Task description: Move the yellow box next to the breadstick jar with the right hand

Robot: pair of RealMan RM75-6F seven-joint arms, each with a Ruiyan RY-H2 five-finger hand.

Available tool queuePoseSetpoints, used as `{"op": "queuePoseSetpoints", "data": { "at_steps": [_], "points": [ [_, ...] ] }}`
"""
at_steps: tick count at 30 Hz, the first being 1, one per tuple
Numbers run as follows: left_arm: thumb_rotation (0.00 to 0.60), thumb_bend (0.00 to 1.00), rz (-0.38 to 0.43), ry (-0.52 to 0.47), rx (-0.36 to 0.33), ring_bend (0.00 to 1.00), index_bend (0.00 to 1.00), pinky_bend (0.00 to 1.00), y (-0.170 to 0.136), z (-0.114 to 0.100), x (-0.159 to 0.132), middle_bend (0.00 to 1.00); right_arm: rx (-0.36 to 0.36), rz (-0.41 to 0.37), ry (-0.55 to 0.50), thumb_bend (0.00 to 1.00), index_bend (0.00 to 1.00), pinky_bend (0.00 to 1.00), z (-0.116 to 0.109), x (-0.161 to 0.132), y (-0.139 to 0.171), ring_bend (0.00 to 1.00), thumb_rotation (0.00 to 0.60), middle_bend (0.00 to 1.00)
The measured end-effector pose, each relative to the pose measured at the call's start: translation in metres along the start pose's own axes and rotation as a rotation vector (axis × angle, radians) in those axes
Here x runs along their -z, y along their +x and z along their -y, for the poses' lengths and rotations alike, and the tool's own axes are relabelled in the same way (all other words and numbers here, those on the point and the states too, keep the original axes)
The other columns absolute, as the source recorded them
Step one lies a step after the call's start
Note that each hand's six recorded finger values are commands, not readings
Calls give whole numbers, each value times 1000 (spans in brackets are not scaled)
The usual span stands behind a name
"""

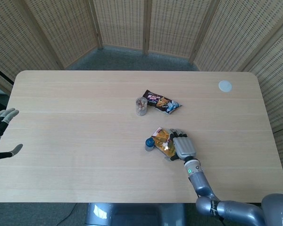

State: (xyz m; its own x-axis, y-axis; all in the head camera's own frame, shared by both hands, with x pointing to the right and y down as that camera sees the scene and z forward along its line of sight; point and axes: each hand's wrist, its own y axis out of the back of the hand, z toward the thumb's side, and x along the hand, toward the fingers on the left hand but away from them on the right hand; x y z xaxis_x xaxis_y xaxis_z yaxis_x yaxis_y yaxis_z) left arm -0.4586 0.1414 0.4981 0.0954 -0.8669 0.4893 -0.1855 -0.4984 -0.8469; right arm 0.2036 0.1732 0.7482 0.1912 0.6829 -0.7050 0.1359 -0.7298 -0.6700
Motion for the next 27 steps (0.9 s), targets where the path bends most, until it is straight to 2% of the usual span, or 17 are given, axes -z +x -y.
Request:
{"op": "queuePoseSetpoints", "data": {
  "at_steps": [14, 20, 27],
  "points": [
    [600, 322, -4, 3, 2, 0, 36, 0, -1, 0, -1, 28, 59, 10, 46, 0, 0, 0, -27, 21, -25, 0, 503, 0],
    [600, 324, -2, -3, -2, 0, 36, 0, -3, -1, -2, 27, 58, 27, 55, 0, 0, 0, -37, 35, -29, 0, 507, 0],
    [600, 322, 8, -12, 1, 0, 36, 0, -5, -1, -4, 28, 15, -14, 55, 0, 0, 0, -33, 25, -19, 0, 502, 0]
  ]
}}
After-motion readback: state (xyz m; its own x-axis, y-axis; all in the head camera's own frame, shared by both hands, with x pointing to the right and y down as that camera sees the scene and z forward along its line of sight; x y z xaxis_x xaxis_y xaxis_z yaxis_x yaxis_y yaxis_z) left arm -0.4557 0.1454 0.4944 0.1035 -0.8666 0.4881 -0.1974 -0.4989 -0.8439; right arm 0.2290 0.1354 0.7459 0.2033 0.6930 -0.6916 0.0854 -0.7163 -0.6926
